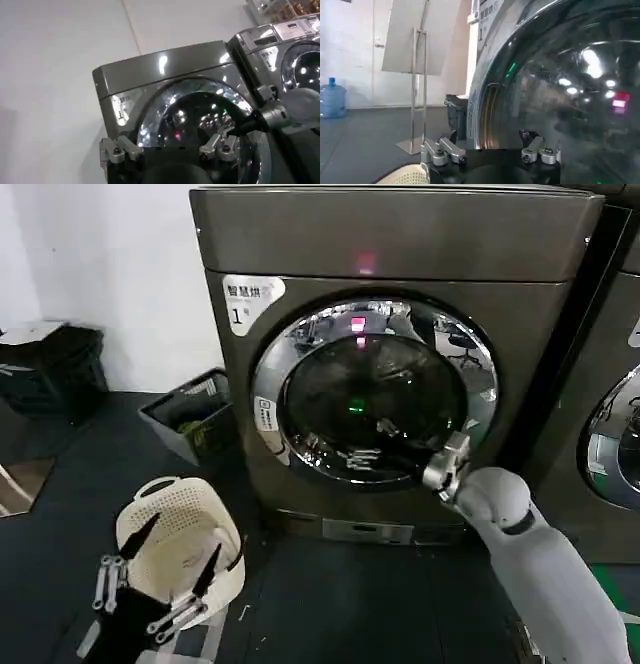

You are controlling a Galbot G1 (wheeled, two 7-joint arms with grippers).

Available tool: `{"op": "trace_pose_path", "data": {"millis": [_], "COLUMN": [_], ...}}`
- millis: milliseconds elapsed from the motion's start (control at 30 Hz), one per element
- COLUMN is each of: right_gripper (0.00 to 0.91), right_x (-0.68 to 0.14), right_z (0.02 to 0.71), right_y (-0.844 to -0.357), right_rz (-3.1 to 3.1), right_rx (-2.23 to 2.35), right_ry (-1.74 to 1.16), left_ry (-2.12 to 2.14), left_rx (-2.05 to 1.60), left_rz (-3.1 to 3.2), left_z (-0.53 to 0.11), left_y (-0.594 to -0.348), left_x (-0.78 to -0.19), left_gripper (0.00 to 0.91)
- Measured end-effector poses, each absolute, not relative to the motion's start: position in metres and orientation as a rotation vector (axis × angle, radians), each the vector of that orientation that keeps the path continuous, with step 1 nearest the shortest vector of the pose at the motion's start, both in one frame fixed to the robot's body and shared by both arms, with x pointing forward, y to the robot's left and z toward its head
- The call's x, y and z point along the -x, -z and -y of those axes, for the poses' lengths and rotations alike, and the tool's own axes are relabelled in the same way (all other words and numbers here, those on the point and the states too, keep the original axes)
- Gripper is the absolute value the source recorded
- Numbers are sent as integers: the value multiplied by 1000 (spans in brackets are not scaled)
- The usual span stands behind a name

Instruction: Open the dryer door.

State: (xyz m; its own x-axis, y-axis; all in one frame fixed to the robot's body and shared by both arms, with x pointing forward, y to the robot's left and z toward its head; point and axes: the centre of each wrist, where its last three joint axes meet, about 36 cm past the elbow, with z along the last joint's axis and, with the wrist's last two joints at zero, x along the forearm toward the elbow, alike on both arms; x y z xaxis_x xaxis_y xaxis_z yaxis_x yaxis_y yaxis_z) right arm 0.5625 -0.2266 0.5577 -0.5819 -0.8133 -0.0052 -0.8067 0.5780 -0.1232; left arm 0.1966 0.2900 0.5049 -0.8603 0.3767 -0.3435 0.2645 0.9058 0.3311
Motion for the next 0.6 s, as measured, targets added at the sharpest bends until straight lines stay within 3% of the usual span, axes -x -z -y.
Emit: {"op": "trace_pose_path", "data": {"millis": [600], "right_gripper": [907], "right_x": [-573], "right_z": [189], "right_y": [-549], "right_rz": [-2738], "right_rx": [1386], "right_ry": [191], "left_ry": [-391], "left_rx": [-465], "left_rz": [-2663], "left_z": [-289], "left_y": [-505], "left_x": [-196], "left_gripper": [907]}}
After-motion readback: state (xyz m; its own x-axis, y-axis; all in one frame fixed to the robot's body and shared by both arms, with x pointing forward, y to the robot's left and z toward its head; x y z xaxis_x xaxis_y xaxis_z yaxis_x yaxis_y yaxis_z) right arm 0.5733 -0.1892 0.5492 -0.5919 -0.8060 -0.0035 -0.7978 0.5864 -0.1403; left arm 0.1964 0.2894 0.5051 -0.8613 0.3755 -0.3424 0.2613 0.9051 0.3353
